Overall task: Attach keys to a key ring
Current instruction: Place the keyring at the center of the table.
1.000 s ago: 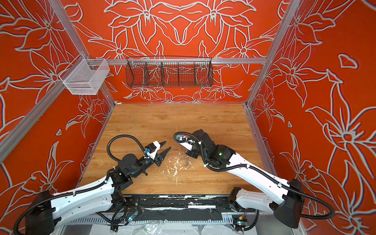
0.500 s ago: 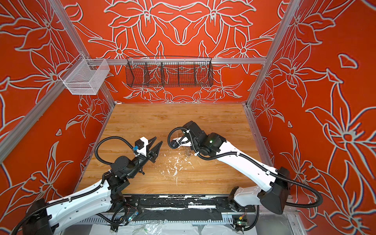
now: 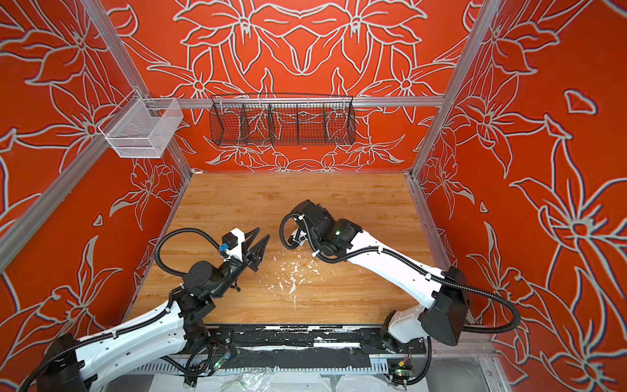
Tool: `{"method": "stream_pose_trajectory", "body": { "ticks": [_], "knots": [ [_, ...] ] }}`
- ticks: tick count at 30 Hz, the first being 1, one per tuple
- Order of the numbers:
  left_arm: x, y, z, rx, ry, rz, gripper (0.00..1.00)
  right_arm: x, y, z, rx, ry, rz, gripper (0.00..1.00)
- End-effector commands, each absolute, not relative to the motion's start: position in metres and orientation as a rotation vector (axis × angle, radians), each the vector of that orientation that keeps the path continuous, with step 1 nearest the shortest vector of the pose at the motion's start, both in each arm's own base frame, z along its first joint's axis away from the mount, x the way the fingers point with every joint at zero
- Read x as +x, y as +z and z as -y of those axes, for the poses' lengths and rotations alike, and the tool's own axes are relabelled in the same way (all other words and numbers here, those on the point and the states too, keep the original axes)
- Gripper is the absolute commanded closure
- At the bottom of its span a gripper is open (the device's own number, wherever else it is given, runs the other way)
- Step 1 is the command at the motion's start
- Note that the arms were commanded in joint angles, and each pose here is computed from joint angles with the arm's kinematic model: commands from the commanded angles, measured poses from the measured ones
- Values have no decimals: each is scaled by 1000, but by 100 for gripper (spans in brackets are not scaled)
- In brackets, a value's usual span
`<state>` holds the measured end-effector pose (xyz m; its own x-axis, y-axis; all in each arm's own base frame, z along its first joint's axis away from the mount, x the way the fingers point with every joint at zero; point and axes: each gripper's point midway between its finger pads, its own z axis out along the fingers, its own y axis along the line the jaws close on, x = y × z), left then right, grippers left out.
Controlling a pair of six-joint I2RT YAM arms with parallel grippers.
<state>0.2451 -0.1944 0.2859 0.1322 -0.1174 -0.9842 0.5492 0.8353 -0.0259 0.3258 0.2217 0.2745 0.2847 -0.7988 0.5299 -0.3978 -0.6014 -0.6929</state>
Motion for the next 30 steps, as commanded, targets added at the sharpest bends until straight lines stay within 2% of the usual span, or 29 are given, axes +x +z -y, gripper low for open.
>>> {"method": "stream_pose_trajectory", "body": {
  "ticks": [1,4,18,24,30],
  "knots": [
    [244,290,190,362,-505,-1336,58,335,303,-226,-2146,-1436,-897,100],
    [244,291,190,361,-506,-1333,58,335,301,-229,-2194,-1492,-823,100],
    [238,293,185,354,-512,-1313,58,321,290,-242,-2194,-1353,-897,100],
    [238,294,183,345,-509,-1312,58,303,296,-258,-2118,-1179,-917,100],
    [237,295,180,329,-510,-1304,58,263,309,-277,-2013,-846,-940,100]
  ]
}}
